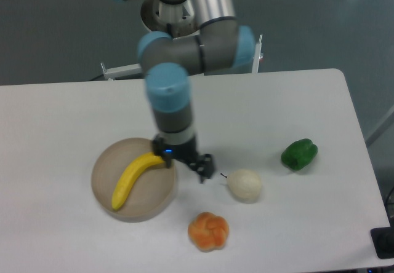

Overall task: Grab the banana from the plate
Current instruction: 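Move the gripper over the plate and lower it onto the yellow banana, then close the gripper around the middle of the banana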

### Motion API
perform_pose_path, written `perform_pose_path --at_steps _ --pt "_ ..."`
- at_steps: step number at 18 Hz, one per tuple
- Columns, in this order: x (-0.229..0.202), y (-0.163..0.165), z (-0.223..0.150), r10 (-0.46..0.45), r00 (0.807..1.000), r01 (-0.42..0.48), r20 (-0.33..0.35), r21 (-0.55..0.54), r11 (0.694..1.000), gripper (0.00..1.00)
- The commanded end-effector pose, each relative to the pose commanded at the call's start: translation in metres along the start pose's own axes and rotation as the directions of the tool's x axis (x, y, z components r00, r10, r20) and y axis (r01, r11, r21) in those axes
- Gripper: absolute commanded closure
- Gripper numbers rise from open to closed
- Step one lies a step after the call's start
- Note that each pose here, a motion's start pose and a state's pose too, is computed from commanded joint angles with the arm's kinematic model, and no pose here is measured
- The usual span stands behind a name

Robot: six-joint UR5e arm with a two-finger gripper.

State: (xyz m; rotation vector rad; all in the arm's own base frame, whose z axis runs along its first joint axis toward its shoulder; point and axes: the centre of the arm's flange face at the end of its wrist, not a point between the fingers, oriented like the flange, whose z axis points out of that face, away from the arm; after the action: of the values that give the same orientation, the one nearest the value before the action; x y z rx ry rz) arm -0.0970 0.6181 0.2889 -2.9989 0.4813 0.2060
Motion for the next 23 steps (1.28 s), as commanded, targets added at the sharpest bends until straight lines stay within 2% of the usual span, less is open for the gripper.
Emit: perform_pose_path --at_steps 6,9,23 --pt "0.059 -0.004 0.024 0.038 0.998 -0.040 -0.045 -0.043 0.998 0.00" --pt "0.072 -0.004 0.042 0.049 0.997 -0.053 -0.064 -0.069 0.996 0.00" --pt "0.073 -0.009 0.074 0.026 0.997 -0.033 -0.077 -0.088 0.996 0.00"
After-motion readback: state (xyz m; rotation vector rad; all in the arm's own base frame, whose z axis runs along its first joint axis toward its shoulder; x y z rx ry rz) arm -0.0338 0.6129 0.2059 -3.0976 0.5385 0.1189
